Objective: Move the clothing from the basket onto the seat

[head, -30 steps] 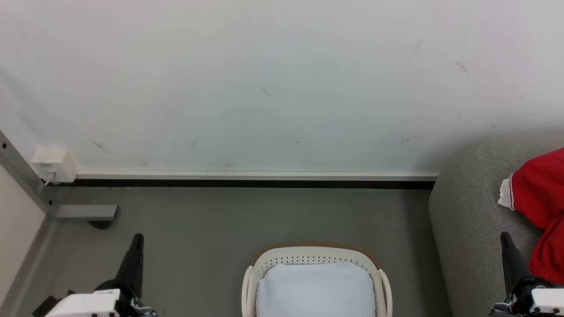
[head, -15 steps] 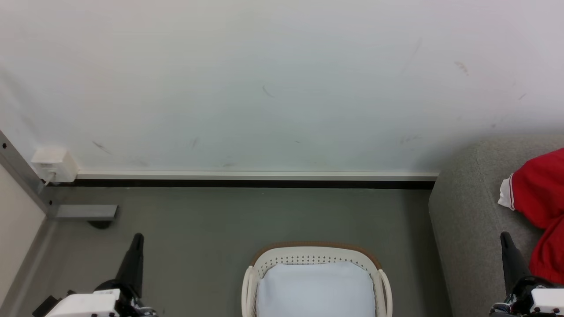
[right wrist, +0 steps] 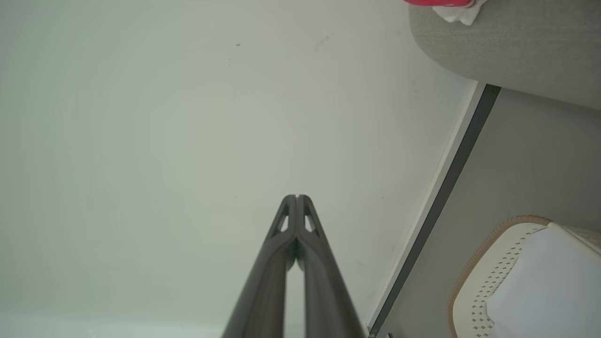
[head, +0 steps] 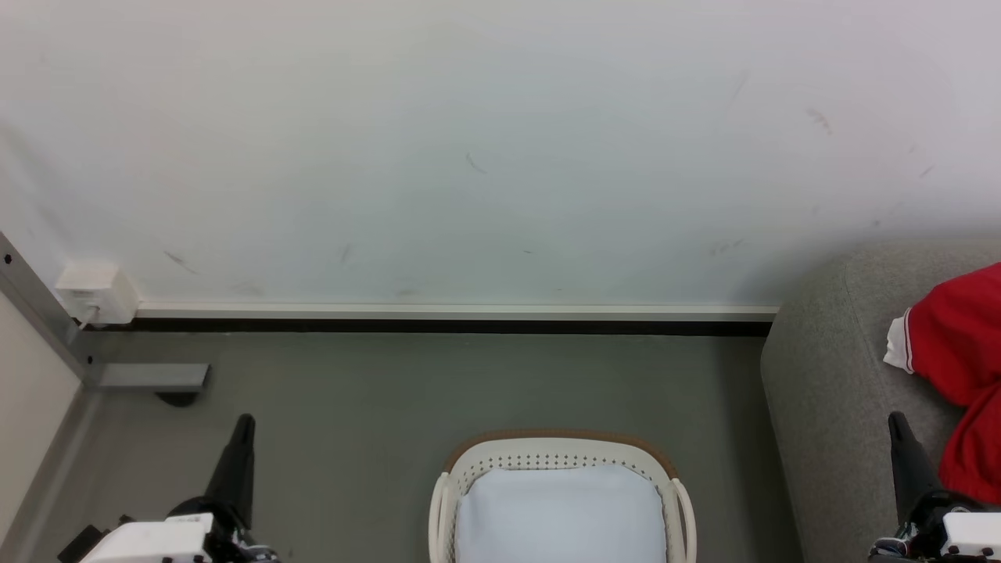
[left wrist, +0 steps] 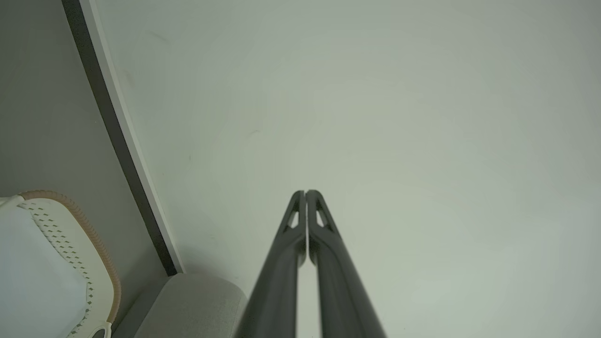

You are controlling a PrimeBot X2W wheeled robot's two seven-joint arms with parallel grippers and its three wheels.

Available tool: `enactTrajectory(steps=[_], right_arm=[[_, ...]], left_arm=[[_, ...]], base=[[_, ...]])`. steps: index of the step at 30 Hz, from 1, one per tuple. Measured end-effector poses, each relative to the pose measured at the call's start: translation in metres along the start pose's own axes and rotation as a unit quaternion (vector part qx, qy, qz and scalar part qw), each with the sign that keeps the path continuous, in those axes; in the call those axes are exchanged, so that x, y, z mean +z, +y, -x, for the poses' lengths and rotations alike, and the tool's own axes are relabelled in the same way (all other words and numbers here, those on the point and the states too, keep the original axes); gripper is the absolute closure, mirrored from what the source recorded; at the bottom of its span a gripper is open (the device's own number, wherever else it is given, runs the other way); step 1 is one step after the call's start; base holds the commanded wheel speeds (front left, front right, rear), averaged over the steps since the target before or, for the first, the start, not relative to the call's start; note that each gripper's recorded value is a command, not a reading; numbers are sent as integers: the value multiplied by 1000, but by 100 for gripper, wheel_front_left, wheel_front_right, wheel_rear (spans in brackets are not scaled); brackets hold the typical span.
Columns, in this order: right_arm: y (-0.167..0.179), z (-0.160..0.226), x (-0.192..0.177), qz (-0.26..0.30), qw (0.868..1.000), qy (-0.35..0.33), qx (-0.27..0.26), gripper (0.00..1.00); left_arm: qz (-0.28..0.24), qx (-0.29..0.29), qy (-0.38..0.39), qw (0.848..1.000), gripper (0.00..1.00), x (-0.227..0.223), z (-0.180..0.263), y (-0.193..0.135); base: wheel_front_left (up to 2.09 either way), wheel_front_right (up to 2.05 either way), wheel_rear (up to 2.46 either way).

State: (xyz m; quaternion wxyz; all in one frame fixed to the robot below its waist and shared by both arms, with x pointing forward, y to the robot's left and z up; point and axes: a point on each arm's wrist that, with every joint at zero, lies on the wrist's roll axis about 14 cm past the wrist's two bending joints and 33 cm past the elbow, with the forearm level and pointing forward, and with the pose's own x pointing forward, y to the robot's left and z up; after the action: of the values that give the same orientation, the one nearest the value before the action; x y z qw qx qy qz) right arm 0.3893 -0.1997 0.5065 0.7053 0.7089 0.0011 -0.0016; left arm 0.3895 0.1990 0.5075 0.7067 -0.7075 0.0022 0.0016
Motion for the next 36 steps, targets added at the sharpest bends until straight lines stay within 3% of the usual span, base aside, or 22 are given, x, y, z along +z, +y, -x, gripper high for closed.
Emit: enactTrajectory(steps=[36], right_arm=[[0, 0, 0, -1, 1000, 0, 0, 100]], left_arm=[[0, 0, 0, 1000, 100, 0, 0, 0]], base=[[0, 0, 0]])
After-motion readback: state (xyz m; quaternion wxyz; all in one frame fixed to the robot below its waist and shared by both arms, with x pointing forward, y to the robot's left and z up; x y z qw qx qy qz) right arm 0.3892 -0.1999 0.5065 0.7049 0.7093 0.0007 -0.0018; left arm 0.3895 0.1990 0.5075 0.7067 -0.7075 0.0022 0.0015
